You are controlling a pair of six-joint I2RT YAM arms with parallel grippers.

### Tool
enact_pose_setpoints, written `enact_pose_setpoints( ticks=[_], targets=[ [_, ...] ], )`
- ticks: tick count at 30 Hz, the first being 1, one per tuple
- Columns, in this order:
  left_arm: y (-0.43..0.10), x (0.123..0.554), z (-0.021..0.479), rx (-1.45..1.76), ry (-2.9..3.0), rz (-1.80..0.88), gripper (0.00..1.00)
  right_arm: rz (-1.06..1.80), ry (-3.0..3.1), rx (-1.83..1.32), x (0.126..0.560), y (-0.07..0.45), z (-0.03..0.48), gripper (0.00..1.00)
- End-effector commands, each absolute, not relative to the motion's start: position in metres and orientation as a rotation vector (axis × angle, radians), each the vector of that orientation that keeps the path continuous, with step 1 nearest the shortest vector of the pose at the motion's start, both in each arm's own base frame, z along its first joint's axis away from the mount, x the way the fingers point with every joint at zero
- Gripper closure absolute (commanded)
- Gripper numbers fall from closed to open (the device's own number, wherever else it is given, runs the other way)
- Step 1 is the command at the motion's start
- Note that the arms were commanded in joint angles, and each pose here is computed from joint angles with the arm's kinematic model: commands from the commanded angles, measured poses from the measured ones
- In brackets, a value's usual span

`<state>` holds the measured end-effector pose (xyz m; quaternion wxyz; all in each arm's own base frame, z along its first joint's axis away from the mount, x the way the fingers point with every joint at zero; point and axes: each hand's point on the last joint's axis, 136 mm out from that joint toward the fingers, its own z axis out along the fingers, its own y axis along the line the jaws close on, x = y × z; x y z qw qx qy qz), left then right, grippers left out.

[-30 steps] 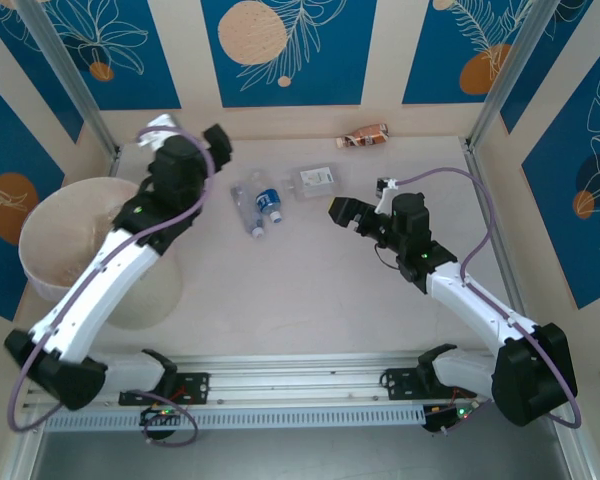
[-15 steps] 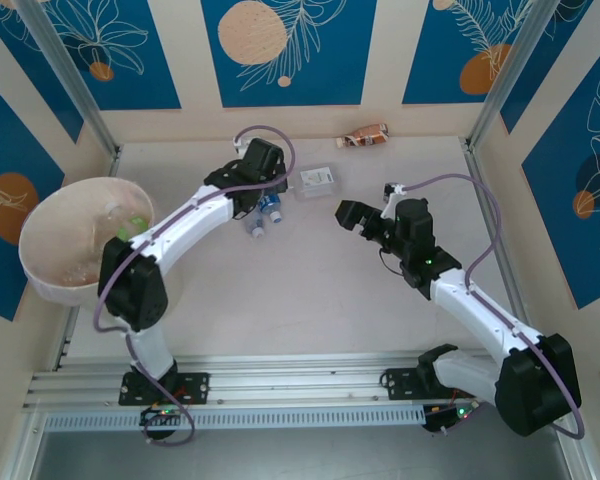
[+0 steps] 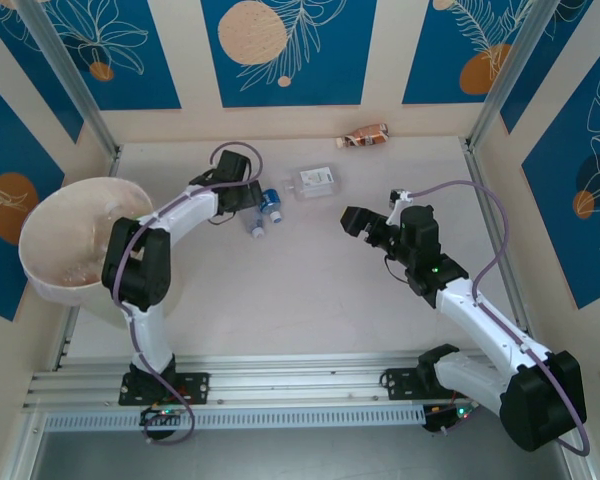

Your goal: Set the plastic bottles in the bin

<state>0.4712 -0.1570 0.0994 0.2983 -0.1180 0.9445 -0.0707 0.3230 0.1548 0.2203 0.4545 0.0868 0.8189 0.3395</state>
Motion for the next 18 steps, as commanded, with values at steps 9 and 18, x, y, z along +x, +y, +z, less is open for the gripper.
enact_pose_setpoints(
  ticks=[9, 18],
  targets=[
    [-0.163, 0.479, 0.058, -0.317, 2.593, -0.315, 0.11, 0.812, 2.013, 0.225, 0.325, 0.150, 0.221, 0.00],
    [-0.156, 0.480, 0.026, -0.347, 2.648, -0.247, 0.21, 0.811, 2.024, 0.231, 0.323, 0.149, 0.219, 0.01]
  ],
)
